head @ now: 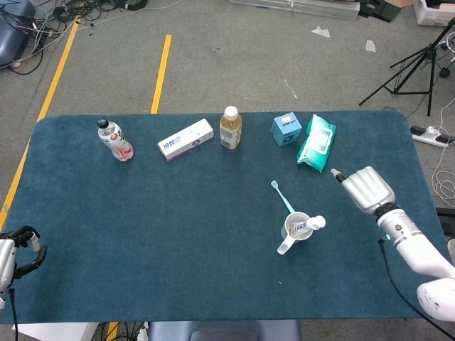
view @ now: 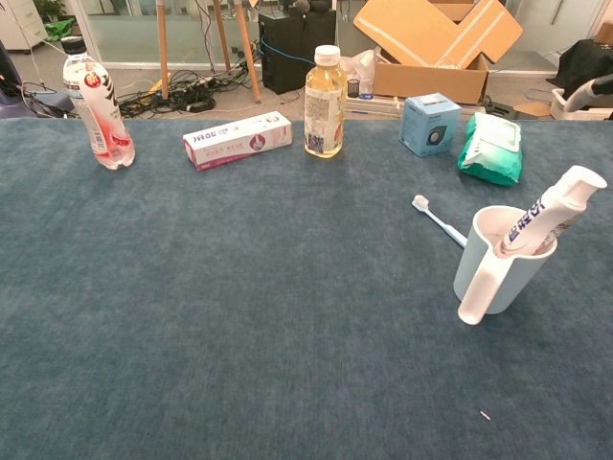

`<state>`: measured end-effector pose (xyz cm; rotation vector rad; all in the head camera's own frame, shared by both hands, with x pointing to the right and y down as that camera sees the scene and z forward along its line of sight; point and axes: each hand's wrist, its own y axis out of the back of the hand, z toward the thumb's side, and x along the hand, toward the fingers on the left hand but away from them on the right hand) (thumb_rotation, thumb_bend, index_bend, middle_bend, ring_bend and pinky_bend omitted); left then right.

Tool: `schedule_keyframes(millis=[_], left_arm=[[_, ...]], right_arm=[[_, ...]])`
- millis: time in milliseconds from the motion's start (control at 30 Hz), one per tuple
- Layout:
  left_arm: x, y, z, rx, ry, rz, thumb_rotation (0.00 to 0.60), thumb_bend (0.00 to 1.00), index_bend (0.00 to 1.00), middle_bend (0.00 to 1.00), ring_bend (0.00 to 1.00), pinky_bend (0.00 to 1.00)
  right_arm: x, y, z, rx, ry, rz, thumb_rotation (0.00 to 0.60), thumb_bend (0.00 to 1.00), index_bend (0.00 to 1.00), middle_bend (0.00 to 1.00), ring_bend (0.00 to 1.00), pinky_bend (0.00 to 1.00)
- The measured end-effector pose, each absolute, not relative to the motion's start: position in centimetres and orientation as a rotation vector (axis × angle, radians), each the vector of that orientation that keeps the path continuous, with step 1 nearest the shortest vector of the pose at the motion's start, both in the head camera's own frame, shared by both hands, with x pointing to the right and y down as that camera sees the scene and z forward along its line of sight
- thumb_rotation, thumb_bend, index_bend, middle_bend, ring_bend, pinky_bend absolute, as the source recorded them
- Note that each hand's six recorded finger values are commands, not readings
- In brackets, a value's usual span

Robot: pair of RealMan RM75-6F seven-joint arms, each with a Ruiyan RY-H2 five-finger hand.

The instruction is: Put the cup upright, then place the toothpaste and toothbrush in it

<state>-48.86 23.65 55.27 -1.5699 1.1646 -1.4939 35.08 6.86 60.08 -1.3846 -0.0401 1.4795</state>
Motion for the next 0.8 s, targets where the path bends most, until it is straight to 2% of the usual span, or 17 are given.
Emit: schedule_keyframes(millis=[233, 367, 800], left_arm=[[-49.3, 23.0, 55.8, -1.539, 1.154, -1.49, 0.6, 0.36, 0.57, 0.46, 0.54, 0.52], [-49.8, 22.7, 56.4, -1.531, 1.13, -1.507, 0.6, 0.36, 0.57, 0.46, 0.54, 0.52], [-50.4, 21.8, 57.7, -1.513, 1.095, -1.571, 0.6, 0.35, 0.57, 0.46, 0.54, 0.52]], right_arm=[[35.4, 6.5, 61.4, -1.492, -0.073, 1.371, 0.6, 0.8, 0.11, 0.66, 0.75, 0.87], [35.5, 6.9, 62.2, -1.547, -0.032, 1.309, 0.6, 0.79, 0.01, 0.65, 0.75, 0.87], [35.6, 8.9, 64.3, -1.703, 0.121, 1.282, 0.6, 0.79, 0.0, 0.64, 0.75, 0.87]])
